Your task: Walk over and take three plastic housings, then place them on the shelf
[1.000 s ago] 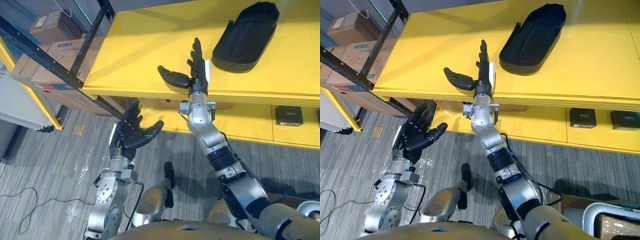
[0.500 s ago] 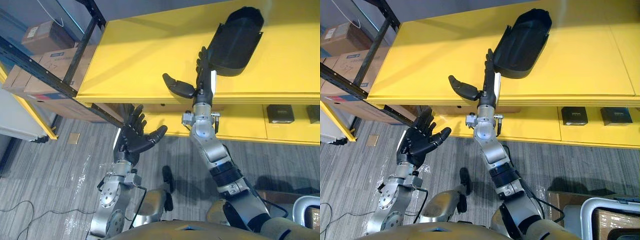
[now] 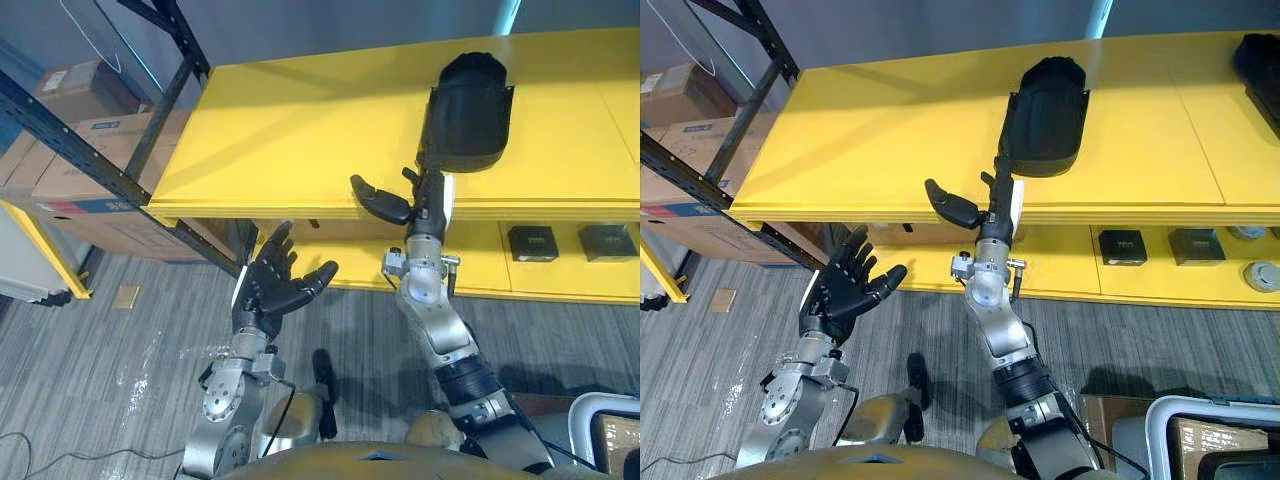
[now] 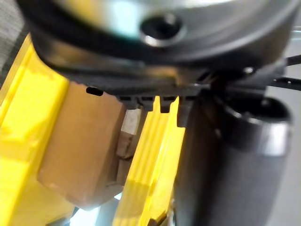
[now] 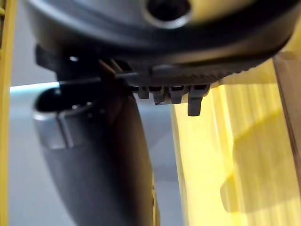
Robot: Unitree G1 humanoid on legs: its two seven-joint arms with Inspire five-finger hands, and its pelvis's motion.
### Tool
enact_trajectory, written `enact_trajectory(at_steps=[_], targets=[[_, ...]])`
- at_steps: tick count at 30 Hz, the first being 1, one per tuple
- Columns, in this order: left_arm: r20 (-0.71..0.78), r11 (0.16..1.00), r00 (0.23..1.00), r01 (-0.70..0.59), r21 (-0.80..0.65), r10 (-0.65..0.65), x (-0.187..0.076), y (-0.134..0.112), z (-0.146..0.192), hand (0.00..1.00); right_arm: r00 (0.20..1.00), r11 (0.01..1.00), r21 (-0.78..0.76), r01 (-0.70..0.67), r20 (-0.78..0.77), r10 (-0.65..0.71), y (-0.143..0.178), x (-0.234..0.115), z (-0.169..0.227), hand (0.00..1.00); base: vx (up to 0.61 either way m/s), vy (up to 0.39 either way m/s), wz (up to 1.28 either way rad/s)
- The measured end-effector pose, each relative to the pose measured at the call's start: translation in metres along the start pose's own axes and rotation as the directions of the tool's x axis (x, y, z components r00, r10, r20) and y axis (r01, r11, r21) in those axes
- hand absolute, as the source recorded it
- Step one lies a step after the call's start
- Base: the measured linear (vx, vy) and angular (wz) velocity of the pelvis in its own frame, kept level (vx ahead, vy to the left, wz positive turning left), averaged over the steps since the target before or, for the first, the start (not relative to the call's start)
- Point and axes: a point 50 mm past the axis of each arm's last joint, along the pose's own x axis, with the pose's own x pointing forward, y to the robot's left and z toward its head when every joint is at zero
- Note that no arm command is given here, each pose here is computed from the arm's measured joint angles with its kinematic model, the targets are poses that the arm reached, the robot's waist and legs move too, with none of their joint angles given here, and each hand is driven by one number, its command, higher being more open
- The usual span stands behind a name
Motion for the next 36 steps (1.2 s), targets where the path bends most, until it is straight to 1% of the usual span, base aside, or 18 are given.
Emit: enact_trajectory(at_steps=[10, 18, 22, 24, 25, 27, 31, 32, 33, 35, 36], targets=[[-0.005, 1.000, 1.000, -0.001, 0.000, 0.001, -0.001, 0.000, -0.001, 1.00, 0.996, 0.996, -0.004, 0.091, -0.011, -0.091, -0.022, -0.005, -0.003, 1.00, 0.00, -0.007, -0.04], [0.015, 1.000, 1.000, 0.009, -0.001, -0.009, -0.001, -0.002, 0.004, 1.00, 0.993, 0.992, -0.034, 0.121, -0.010, -0.121, -0.039, -0.006, -0.006, 1.00, 0.00, 0.000, 0.00], [0.016, 1.000, 1.000, 0.010, 0.000, -0.010, 0.000, -0.001, 0.004, 1.00, 0.999, 0.999, 0.029, 0.042, -0.024, -0.041, -0.041, -0.004, -0.005, 1.00, 0.00, 0.000, 0.00], [0.015, 1.000, 1.000, 0.019, 0.006, -0.019, 0.000, -0.001, 0.005, 1.00, 0.996, 0.994, 0.079, -0.079, -0.029, 0.082, -0.040, -0.002, -0.005, 1.00, 0.00, 0.000, 0.00], [0.012, 1.000, 1.000, 0.022, 0.009, -0.022, 0.000, 0.000, 0.005, 1.00, 0.993, 0.990, 0.084, -0.111, -0.029, 0.114, -0.039, -0.002, -0.005, 1.00, 0.00, 0.000, 0.00], [0.023, 0.999, 0.999, 0.024, 0.028, -0.025, 0.000, 0.002, 0.009, 1.00, 0.976, 0.973, 0.080, -0.216, -0.017, 0.218, -0.039, -0.003, -0.005, 1.00, 0.00, 0.000, 0.00], [0.054, 0.999, 0.998, 0.019, 0.045, -0.021, 0.000, 0.008, 0.017, 1.00, 0.934, 0.927, 0.116, -0.357, 0.052, 0.353, -0.047, -0.016, 0.011, 1.00, 0.00, -0.009, 0.01], [0.056, 0.999, 0.998, 0.016, 0.047, -0.018, 0.000, 0.009, 0.017, 1.00, 0.932, 0.924, 0.123, -0.363, 0.061, 0.358, -0.049, -0.017, 0.013, 1.00, 0.00, 0.000, 0.00], [0.066, 0.999, 0.998, 0.004, 0.055, -0.007, 0.001, 0.013, 0.020, 1.00, 0.932, 0.924, 0.127, -0.360, 0.096, 0.350, -0.059, -0.020, 0.021, 1.00, 0.00, 0.000, 0.00], [0.077, 0.998, 0.997, -0.008, 0.067, 0.002, 0.001, 0.017, 0.023, 1.00, 0.950, 0.949, 0.105, -0.298, 0.133, 0.284, -0.079, -0.019, 0.028, 1.00, 0.00, 0.000, 0.00], [0.081, 0.997, 0.997, -0.014, 0.073, 0.008, 0.001, 0.020, 0.025, 1.00, 0.963, 0.966, 0.096, -0.242, 0.144, 0.227, -0.091, -0.017, 0.030, 1.00, 0.00, 0.000, 0.00]])
